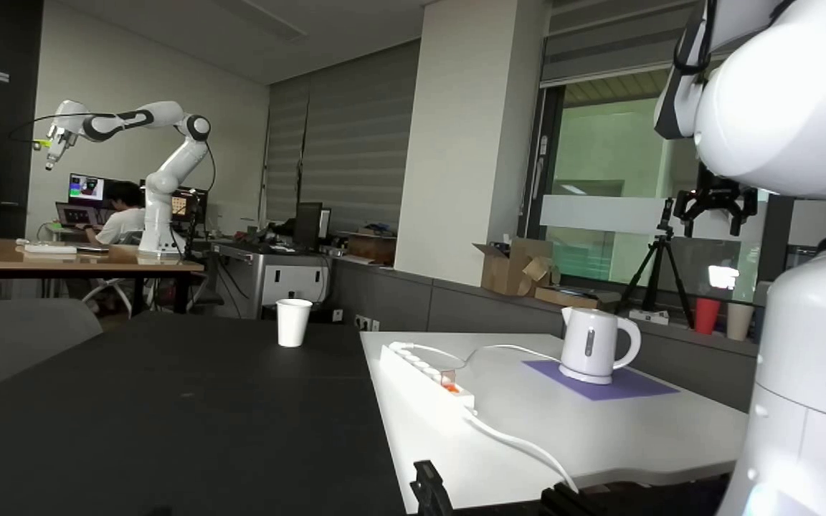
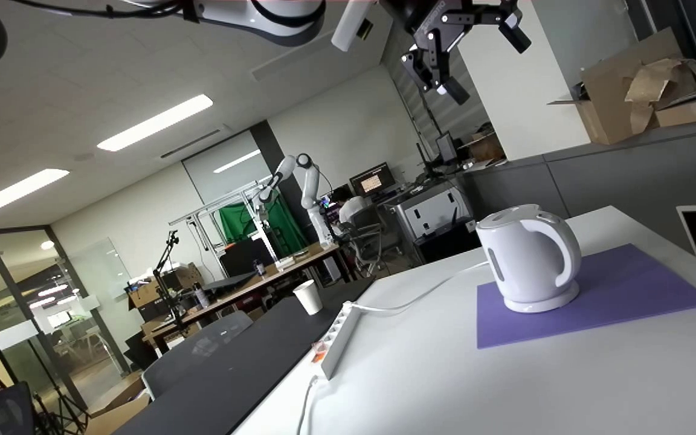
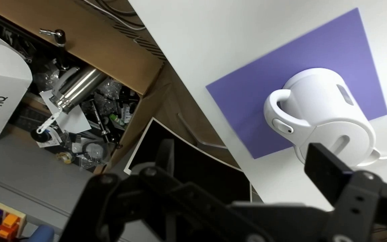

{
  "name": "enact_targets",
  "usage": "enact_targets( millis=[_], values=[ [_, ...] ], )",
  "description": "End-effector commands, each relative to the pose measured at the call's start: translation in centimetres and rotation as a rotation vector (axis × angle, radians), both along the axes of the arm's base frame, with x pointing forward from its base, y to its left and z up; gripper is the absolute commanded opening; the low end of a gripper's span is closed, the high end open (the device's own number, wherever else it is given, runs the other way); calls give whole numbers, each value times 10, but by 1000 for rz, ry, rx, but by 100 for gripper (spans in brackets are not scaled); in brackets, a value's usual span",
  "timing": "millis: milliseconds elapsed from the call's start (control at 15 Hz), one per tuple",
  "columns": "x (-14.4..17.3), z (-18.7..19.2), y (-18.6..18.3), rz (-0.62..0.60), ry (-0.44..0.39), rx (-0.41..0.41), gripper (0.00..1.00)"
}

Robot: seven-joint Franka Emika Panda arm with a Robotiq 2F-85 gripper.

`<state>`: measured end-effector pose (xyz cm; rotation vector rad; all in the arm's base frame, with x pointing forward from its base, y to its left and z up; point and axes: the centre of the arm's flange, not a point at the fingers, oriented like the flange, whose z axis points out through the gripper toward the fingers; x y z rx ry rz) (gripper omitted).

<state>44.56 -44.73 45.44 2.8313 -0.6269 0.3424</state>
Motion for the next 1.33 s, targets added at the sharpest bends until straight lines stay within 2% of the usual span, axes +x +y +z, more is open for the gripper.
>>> enact_targets(
  millis=[0,667,867,1067,1267],
  values=[
    [0,0,0,0,0,0,100],
    [6,0,-6,-12,-10,-4,100],
    [38,-5,-37,-53,-91,-8,100],
    [72,-12,-66,-116,-246,34,100],
    [110,-33,-91,-161,-279,75,100]
  ],
)
